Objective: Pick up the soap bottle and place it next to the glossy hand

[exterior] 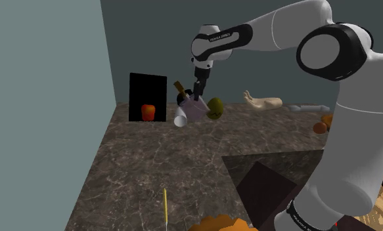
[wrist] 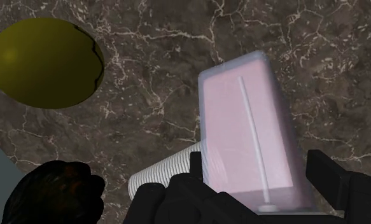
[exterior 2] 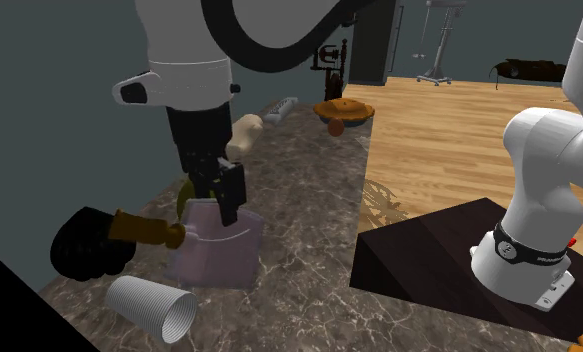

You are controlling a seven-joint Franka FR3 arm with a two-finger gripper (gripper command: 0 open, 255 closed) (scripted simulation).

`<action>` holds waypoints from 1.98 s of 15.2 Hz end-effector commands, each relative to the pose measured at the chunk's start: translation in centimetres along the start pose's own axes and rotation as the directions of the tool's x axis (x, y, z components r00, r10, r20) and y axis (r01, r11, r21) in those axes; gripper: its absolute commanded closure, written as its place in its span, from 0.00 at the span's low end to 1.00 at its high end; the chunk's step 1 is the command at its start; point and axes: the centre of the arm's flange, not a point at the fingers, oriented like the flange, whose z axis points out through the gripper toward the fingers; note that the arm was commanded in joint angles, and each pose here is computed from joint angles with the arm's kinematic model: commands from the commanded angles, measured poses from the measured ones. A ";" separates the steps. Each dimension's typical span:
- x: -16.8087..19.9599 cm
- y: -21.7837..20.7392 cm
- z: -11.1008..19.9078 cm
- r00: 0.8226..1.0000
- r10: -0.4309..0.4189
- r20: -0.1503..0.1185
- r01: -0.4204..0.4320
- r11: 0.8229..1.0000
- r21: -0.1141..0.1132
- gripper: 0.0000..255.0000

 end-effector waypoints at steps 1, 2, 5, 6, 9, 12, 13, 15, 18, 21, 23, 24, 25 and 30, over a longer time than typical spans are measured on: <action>0.0 0.0 -1.1 1.000 0.000 0.000 0.000 1.000 0.000 1.00; 0.0 0.0 -1.6 1.000 0.000 0.000 0.000 1.000 0.000 1.00; 0.0 -0.1 -3.2 1.000 0.000 0.000 0.000 1.000 0.000 1.00; 0.0 -0.1 -3.7 1.000 0.000 0.000 0.000 1.000 0.000 1.00; 0.1 -0.1 -5.3 1.000 0.000 0.000 0.000 1.000 0.000 1.00; 0.1 -0.1 -6.9 1.000 0.000 0.000 0.000 1.000 0.000 1.00; 0.1 -0.1 -7.4 1.000 0.000 0.000 0.000 1.000 0.000 1.00; 0.1 -0.1 -8.5 1.000 0.000 0.000 0.000 1.000 0.000 1.00; 0.1 -0.1 -10.0 1.000 0.000 0.000 0.000 1.000 0.000 1.00; 0.1 -0.1 -11.6 1.000 0.000 0.000 0.000 1.000 0.000 1.00; 0.2 -0.1 -12.7 1.000 0.000 0.000 0.000 1.000 0.000 1.00; 0.2 -0.1 -13.2 1.000 0.000 0.000 0.000 1.000 0.000 1.00; 0.2 -0.1 -13.7 1.000 0.000 0.000 0.000 1.000 0.000 1.00; 0.2 -0.2 -16.4 1.000 0.000 0.000 0.000 1.000 0.000 1.00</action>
